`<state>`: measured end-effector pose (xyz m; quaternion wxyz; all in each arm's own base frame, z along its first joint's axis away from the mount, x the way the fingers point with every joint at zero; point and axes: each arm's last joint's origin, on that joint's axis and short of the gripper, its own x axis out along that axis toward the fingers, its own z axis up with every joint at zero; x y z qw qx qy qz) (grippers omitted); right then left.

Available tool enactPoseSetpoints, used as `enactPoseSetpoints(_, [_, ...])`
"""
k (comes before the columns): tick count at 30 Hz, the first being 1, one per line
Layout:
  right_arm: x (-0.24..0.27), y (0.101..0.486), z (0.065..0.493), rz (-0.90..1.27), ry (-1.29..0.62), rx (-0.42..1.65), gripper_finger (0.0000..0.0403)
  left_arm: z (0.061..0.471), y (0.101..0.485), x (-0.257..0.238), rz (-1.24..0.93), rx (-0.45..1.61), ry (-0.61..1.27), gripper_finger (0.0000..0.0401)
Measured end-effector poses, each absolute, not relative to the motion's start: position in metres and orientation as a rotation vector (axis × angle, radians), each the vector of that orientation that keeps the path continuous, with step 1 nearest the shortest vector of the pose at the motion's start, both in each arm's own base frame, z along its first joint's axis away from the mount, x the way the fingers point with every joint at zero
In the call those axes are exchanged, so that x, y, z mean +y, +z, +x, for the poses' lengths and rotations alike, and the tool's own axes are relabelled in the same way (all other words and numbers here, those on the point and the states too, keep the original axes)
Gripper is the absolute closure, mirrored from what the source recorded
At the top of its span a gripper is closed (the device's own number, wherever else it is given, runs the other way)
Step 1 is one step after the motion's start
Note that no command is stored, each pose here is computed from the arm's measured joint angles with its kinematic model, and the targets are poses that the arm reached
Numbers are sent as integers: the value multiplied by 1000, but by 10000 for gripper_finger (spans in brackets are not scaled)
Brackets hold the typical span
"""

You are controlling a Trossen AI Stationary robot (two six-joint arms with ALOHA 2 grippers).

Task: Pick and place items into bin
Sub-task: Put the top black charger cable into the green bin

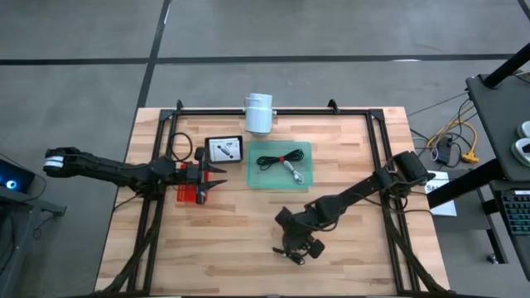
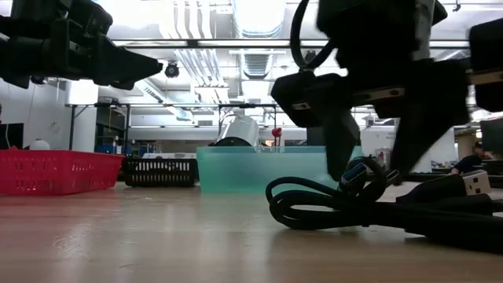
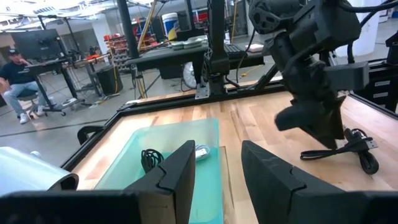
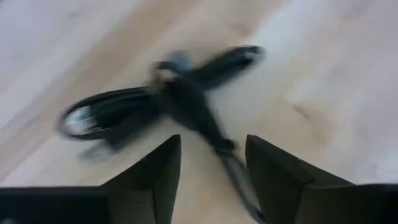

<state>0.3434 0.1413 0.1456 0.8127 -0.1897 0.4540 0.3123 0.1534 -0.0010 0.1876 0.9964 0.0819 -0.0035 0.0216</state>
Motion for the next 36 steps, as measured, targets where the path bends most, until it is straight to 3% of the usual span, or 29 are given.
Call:
enactPoseSetpoints(6, [141, 143, 344, -501, 752, 937, 229, 153, 188, -1, 164, -7, 43, 286])
enactPoseSetpoints(15, [137, 116, 351, -600, 821, 950, 262, 153, 188, -1, 163, -6, 44, 286])
enactPoseSetpoints(19, [134, 121, 352, -598, 813, 942, 292, 153, 187, -1, 163, -6, 43, 286])
enactPoseSetpoints(26, [125, 139, 350, -619, 748, 968, 381, 153, 187, -1, 163, -5, 44, 286])
enactPoseSetpoints(32, [117, 157, 348, -684, 552, 971, 384, 153, 187, -1, 163, -5, 44, 286])
enactPoseSetpoints(36, [107, 180, 352, -822, 240, 912, 386, 153, 187, -1, 163, -5, 43, 286])
